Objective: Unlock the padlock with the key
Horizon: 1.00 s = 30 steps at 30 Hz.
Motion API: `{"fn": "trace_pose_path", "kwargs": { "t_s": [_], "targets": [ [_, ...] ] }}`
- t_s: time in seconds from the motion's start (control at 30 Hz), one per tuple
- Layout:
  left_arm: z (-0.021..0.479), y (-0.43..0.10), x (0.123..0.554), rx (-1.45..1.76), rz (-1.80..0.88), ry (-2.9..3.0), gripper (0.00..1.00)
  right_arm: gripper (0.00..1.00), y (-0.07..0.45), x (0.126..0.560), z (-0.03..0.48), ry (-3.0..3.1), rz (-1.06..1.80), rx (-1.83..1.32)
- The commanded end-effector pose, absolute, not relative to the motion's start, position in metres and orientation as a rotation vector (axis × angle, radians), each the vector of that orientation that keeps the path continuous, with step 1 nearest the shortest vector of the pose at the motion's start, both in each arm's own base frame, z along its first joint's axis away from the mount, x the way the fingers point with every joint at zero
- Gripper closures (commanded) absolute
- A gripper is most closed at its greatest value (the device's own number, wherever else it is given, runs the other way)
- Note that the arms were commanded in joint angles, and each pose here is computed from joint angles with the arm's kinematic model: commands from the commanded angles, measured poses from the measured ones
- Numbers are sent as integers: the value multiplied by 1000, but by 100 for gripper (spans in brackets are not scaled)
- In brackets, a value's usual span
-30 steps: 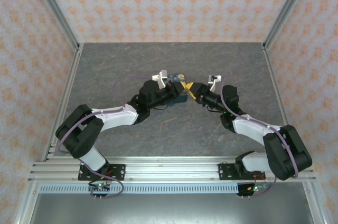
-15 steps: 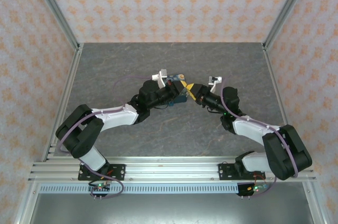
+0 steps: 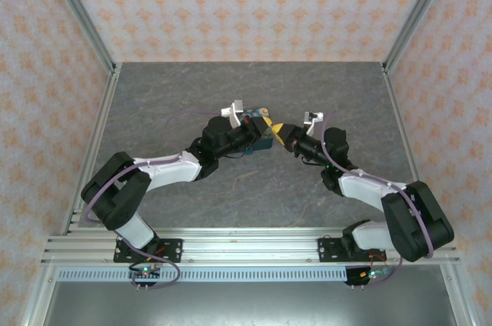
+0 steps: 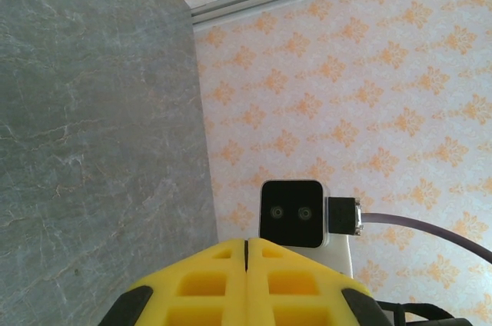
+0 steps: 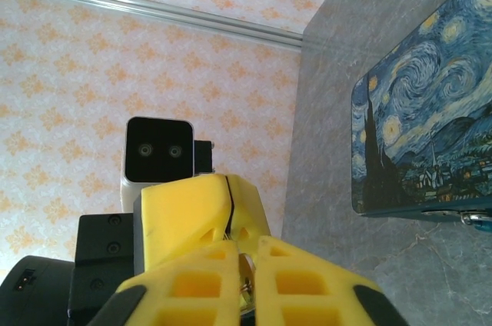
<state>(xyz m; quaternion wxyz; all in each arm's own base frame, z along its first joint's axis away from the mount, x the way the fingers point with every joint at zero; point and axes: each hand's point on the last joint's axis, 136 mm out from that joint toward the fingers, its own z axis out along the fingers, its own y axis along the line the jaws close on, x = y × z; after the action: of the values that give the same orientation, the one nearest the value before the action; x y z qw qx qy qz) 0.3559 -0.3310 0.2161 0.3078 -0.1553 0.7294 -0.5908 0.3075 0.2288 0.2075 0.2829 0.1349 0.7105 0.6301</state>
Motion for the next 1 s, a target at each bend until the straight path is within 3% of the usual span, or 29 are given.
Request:
{"fn": "trace_pose_path", "kwargs": {
  "t_s": [0.0, 0.1, 0.97],
  "targets": [
    [235, -328, 364, -415, -1571, 1858, 100, 96, 226, 307, 211, 1870, 1681, 346],
    [235, -327, 364, -416, -1568, 1857, 100, 100, 225, 308, 211, 1868, 1675, 352],
    [235, -319, 355, -440, -1545, 1844, 100, 100, 215, 325, 209, 1811, 1662, 523]
  ]
}}
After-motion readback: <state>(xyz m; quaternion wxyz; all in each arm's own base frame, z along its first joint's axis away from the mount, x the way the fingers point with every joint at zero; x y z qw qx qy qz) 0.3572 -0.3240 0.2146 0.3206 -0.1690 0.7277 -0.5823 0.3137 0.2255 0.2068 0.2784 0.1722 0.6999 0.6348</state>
